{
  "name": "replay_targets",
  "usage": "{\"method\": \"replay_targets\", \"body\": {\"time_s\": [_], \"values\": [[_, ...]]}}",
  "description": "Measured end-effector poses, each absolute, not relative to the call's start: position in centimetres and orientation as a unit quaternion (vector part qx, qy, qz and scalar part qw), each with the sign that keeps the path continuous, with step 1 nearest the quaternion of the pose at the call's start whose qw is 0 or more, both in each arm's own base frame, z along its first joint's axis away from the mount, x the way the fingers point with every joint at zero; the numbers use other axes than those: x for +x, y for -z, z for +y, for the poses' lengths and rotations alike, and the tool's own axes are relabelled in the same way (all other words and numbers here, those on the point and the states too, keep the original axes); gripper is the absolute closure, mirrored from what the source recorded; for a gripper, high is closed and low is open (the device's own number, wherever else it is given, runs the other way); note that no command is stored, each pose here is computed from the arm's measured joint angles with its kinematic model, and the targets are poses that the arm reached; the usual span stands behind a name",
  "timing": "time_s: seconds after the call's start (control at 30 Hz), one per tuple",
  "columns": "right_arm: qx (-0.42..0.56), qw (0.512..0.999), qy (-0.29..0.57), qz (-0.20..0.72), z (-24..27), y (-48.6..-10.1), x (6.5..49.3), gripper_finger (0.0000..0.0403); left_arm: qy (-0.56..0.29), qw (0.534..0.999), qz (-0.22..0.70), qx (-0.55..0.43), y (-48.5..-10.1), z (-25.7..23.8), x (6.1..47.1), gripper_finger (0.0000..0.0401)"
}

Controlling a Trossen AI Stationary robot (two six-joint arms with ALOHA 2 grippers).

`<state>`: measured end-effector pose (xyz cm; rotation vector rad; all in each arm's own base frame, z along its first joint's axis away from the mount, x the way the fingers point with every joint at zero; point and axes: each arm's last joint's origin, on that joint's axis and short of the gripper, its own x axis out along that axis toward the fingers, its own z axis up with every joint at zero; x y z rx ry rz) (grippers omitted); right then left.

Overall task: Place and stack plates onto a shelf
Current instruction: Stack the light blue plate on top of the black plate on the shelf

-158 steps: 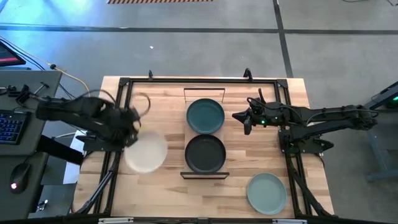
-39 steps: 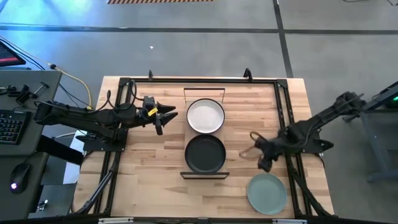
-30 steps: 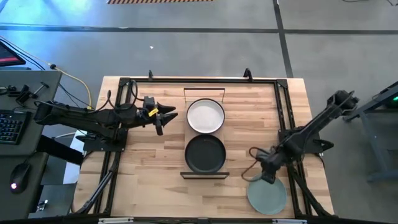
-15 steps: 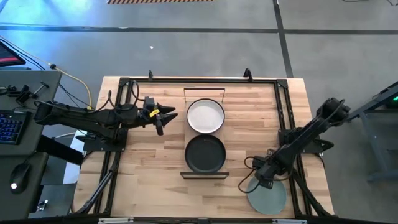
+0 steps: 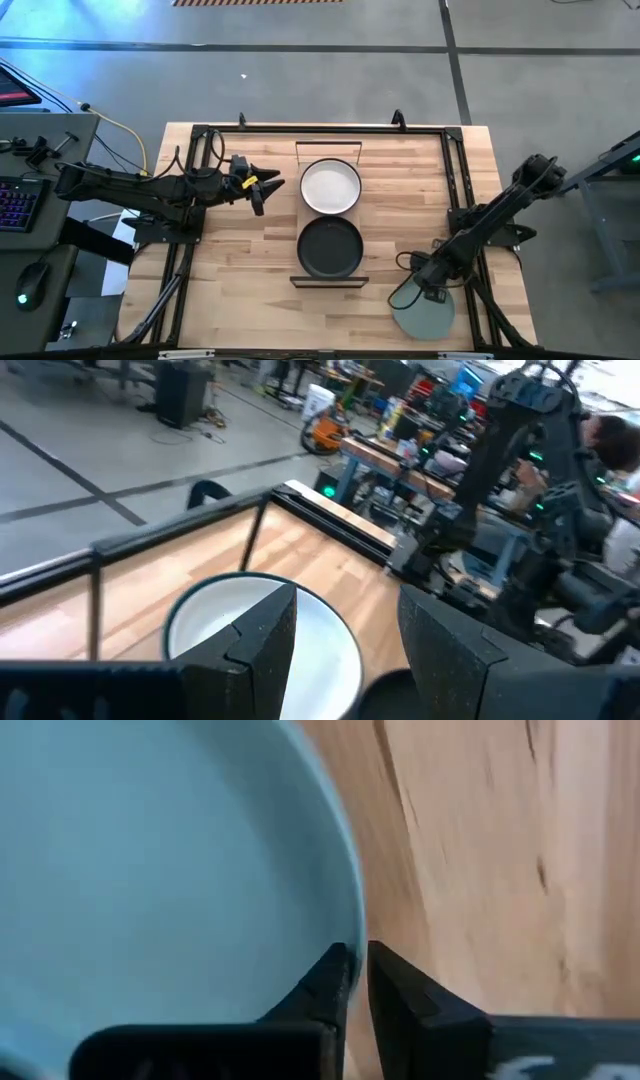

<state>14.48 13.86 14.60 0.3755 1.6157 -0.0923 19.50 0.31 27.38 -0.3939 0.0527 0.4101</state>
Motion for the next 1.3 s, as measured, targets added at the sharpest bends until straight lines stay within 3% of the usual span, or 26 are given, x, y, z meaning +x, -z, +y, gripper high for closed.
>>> {"method": "replay_targets", "body": {"time_s": [0.37, 0.7, 0.97, 1.1, 1.3], "values": [[0.254, 0.712, -0.023, 0.654, 11.7, -20.1, 12.1, 0.0402, -0.215, 0.960, 0.022, -0.180, -27.5, 0.4, 19.4, 0.0236], [0.265, 0.723, -0.044, 0.637, 11.3, -21.1, 11.6, 0.0403, -0.215, 0.960, 0.022, -0.180, -27.5, 0.4, 19.4, 0.0236], [0.248, 0.742, 0.060, 0.620, 10.3, -20.7, 11.2, 0.0398, -0.215, 0.959, 0.022, -0.181, -27.5, 0.4, 19.4, 0.0236], [0.233, 0.754, 0.050, 0.611, 10.3, -20.7, 11.3, 0.0361, -0.215, 0.959, 0.022, -0.181, -27.5, 0.4, 19.4, 0.0236], [0.179, 0.767, -0.026, 0.616, 11.3, -19.9, 12.9, 0.0251, -0.216, 0.959, 0.023, -0.181, -27.5, 0.4, 19.4, 0.0236]]}}
